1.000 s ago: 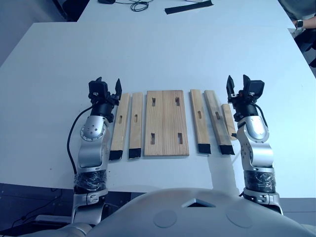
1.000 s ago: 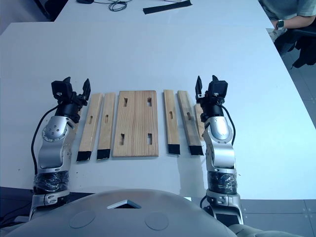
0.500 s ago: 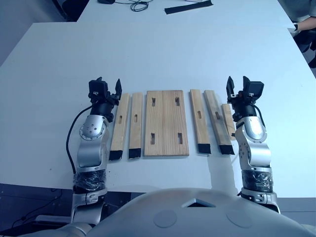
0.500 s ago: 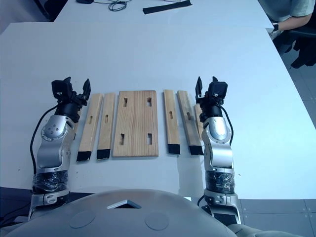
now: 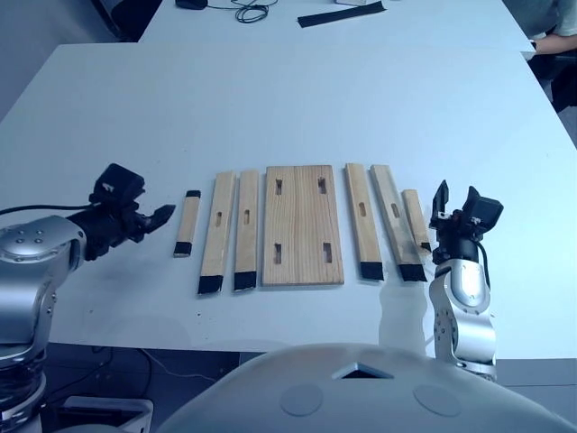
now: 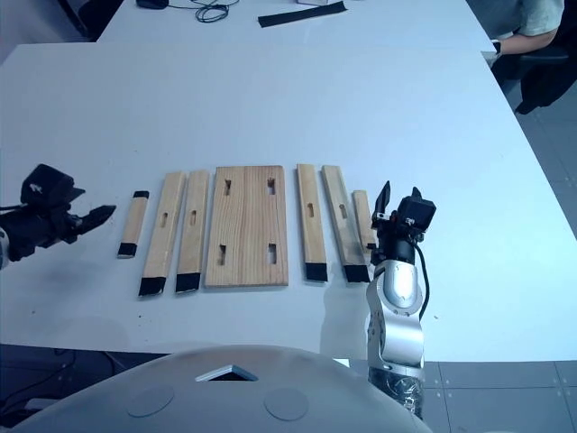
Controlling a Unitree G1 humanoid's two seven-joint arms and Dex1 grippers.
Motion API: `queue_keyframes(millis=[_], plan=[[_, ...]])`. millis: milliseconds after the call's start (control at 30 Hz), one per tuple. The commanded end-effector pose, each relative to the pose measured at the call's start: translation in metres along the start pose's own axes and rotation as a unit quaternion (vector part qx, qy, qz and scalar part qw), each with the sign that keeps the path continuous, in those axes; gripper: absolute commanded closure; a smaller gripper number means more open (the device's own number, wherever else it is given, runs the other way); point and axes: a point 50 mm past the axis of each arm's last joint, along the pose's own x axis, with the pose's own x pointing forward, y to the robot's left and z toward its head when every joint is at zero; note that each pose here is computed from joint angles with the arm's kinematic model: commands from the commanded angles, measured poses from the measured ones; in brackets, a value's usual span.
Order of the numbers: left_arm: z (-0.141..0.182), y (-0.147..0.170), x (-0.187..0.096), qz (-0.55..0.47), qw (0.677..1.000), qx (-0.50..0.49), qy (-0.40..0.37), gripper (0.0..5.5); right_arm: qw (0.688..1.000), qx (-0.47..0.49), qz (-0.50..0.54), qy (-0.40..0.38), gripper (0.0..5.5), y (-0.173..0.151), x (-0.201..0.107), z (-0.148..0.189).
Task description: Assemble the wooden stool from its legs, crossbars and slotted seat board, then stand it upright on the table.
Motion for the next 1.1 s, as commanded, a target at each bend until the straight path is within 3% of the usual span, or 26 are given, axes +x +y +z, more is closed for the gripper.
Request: queue_keyframes(millis=[33,333,1100], plan=[[-0.007,-0.004,0.000,0.010,1.000,-0.014,0.016,2.30,1.000,-0.013,-0.008,-0.003,2.98,-0.009,0.000,0.002],[-0.028,-0.025,0.012,0.003,0.996,-0.077,0.044,2.30,1.000,-0.018,0.011,-0.002,2.98,-0.006,0.005,0.003],[-0.057,-0.032,0.047,0.035,0.986,-0.144,0.073,2.30,0.999,-0.030,0.034,0.002,2.98,-0.008,0.012,0.009]])
